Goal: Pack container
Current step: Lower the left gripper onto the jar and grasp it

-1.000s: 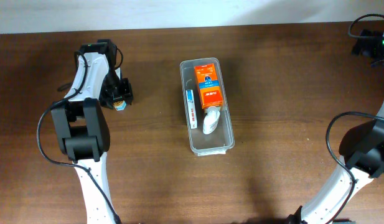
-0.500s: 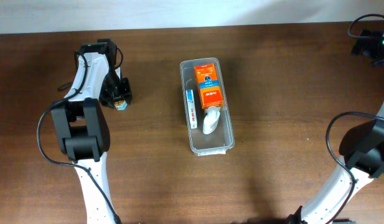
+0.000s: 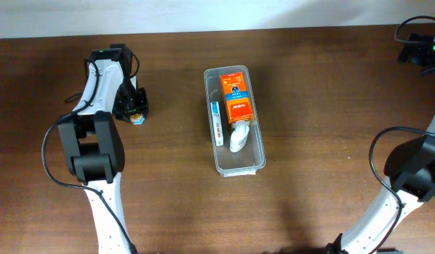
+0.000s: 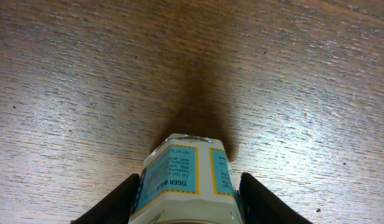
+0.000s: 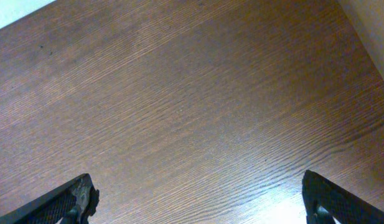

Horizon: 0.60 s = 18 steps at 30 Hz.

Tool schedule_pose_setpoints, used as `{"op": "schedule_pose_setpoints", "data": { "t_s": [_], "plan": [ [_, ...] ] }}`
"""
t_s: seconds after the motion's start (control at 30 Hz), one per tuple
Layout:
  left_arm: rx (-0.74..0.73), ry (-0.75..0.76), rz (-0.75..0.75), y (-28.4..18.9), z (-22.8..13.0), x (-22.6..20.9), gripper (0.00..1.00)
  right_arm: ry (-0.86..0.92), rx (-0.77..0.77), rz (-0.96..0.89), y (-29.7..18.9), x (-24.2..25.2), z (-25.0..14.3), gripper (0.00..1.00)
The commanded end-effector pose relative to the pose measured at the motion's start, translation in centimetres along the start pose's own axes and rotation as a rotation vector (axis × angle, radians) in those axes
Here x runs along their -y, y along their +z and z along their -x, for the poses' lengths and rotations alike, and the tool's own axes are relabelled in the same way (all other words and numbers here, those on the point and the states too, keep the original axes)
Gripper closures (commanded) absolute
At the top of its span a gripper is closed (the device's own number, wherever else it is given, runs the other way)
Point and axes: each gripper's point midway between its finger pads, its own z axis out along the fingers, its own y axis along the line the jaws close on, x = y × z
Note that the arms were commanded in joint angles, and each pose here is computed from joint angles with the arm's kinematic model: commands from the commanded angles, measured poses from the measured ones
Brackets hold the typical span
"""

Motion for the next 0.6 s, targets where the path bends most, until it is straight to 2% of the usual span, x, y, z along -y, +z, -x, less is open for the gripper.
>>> {"op": "schedule_pose_setpoints", "data": {
  "t_s": [0.0,0.57],
  "plan": [
    [-0.003,0.003,0.009,0.29,0.05,-0.30,0.50,0.004,0.019,-0.004,-0.34,0.02,0.53,0.02],
    [0.018,0.003,0.004,0.29,0.57,-0.18,0.50,0.004,0.019,-0.004,-0.34,0.02,0.53,0.02]
  ]
}}
